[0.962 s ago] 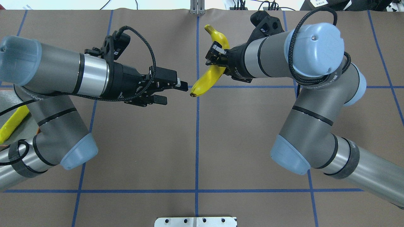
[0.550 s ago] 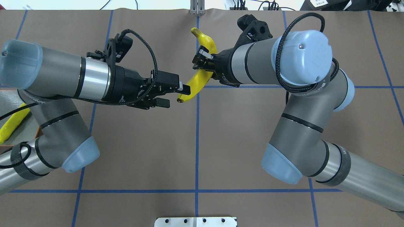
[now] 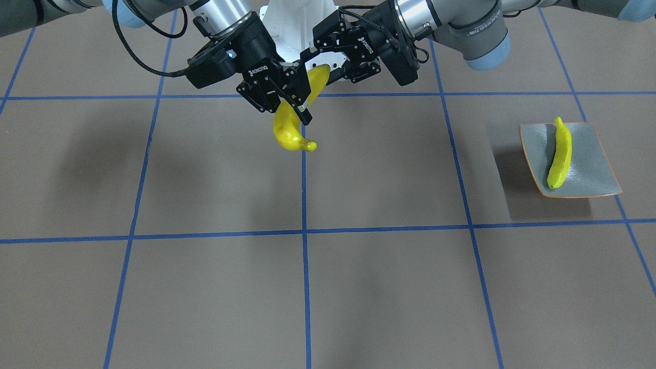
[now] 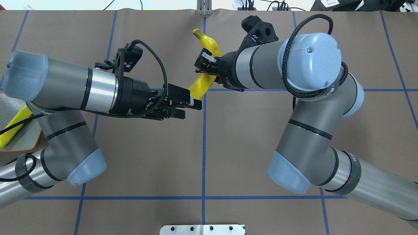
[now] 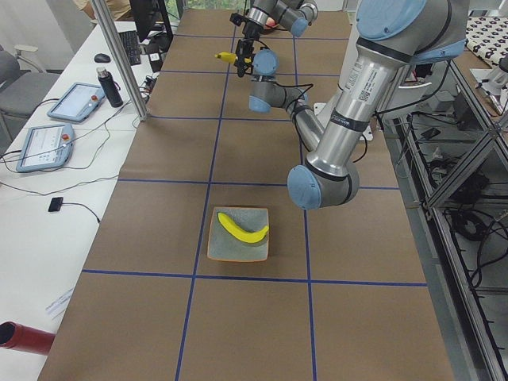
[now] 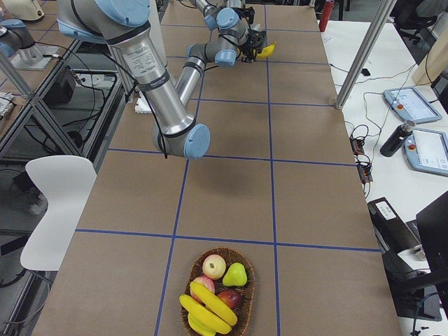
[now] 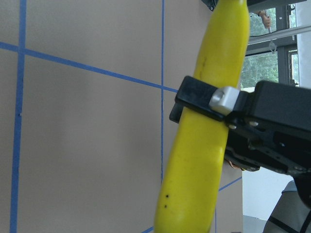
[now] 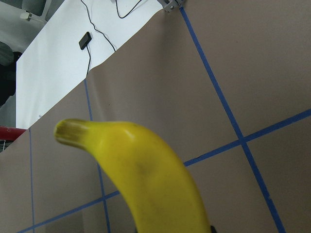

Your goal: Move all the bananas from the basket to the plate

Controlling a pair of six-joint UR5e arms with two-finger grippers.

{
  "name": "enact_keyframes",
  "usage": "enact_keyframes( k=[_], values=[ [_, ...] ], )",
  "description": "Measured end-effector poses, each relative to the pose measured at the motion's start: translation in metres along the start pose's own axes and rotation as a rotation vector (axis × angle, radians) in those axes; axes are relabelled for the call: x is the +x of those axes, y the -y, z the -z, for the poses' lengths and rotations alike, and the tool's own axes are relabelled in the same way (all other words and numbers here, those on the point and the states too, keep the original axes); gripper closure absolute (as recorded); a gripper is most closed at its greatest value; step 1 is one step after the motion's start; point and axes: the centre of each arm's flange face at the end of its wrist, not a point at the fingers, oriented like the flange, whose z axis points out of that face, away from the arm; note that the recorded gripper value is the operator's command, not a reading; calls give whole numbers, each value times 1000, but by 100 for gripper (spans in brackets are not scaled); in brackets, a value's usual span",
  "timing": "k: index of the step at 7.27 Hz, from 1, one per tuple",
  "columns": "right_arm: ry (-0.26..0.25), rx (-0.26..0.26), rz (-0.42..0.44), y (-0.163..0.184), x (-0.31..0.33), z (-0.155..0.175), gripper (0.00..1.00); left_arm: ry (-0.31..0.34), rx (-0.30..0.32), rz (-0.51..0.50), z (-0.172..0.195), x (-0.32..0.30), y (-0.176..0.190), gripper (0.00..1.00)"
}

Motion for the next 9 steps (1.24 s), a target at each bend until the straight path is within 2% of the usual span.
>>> enact_keyframes(
  k=[2,4,7,8,9],
  values=[
    [3,-6,2,-3,-1,0,100,-16,-4,-9,0,3,-2,23],
    [2,-13,9,-7,1,0,100,-19,-4,-12,0,4,-2,47],
    [15,-25,18,-12,1,9,100,-18,-5,-11,-1,3,-2,46],
    [18,-29,18,-14,2,11,100,-18,-5,-11,-1,3,-2,42],
    [17,-33,20,-17,3,11,100,-17,-5,-11,-1,3,-2,42]
  ],
)
